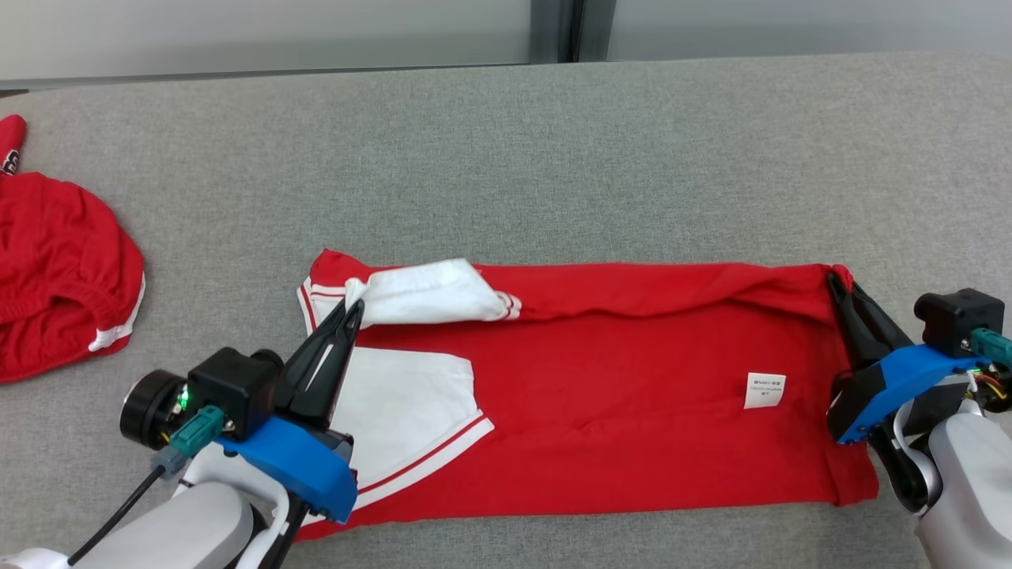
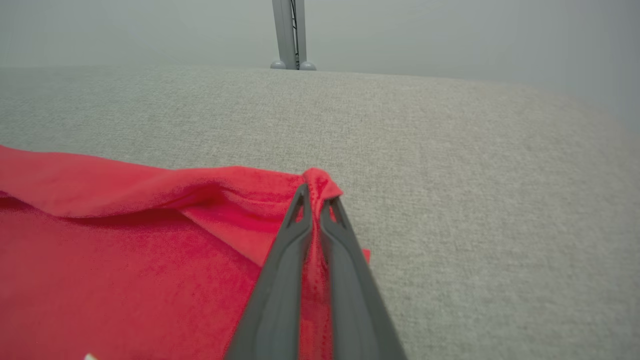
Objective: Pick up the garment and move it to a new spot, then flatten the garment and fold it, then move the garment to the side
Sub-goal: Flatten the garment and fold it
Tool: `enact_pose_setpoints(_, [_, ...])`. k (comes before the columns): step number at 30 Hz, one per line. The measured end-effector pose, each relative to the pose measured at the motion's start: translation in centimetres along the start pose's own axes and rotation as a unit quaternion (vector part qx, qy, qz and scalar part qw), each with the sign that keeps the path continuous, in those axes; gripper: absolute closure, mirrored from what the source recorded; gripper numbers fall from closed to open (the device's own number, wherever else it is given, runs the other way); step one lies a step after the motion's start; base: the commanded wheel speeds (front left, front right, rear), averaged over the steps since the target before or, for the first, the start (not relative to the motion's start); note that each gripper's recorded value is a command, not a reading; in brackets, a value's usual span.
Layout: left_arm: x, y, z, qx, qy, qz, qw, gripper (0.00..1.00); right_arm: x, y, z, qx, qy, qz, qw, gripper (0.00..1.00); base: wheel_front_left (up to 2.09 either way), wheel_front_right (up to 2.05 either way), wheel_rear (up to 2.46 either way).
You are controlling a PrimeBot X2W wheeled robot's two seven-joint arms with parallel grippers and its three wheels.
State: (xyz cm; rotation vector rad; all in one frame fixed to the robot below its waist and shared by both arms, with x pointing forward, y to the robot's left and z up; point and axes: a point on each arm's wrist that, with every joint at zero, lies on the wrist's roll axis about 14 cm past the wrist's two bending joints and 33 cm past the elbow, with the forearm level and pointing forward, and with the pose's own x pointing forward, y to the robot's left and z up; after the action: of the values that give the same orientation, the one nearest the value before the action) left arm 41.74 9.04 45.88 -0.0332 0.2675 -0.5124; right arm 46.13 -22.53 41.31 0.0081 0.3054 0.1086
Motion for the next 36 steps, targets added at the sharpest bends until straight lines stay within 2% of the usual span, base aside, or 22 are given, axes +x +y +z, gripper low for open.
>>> enact_pose_setpoints(8, [-1.3, 0.3, -1.0, -0.012, 0.010, 0.022, 1.000, 1.00, -1.2, 0.0, -0.3, 0.016, -0.004, -0.005, 1.000, 1.00, 0.00, 0.00, 0.00])
enact_pose_setpoints(9, [-1.5, 0.5, -1.1, -0.012, 0.011, 0.028, 0.999, 0.73, -1.3, 0.1, -0.4, 0.018, -0.004, -0.005, 1.000, 0.66, 0.00, 0.00, 0.00])
enact_pose_setpoints(10, [-1.7, 0.6, -1.2, -0.012, 0.012, 0.031, 0.999, 0.00, -1.5, 0.1, -0.4, 0.024, -0.007, -0.006, 1.000, 0.12, 0.00, 0.00, 0.00])
enact_pose_setpoints(11, [-1.8, 0.7, -1.2, -0.014, 0.011, 0.037, 0.999, 0.00, -1.6, 0.1, -0.3, 0.029, -0.011, -0.007, 1.000, 0.00, 0.00, 0.00, 0.00])
enact_pose_setpoints(19, [-2.9, 1.7, -0.8, -0.023, -0.006, 0.076, 0.997, 0.00, -2.7, -0.4, 0.9, 0.038, -0.044, -0.016, 0.998, 0.00, 0.00, 0.00, 0.00])
enact_pose_setpoints(24, [-3.1, 3.3, 2.1, -0.012, -0.066, 0.124, 0.990, 0.00, -3.2, -1.4, 1.8, 0.039, -0.060, -0.027, 0.997, 0.00, 0.00, 0.00, 0.00])
enact_pose_setpoints(29, [-4.3, 4.8, 3.7, 0.011, -0.116, 0.177, 0.977, 0.00, -3.3, -1.6, 0.6, 0.043, -0.034, -0.033, 0.998, 0.00, 0.00, 0.00, 0.00])
enact_pose_setpoints(36, [-6.3, 6.8, 4.1, 0.012, -0.150, 0.245, 0.958, 0.00, -3.1, -1.0, -1.8, 0.060, 0.010, -0.037, 0.997, 0.00, 0.00, 0.00, 0.00])
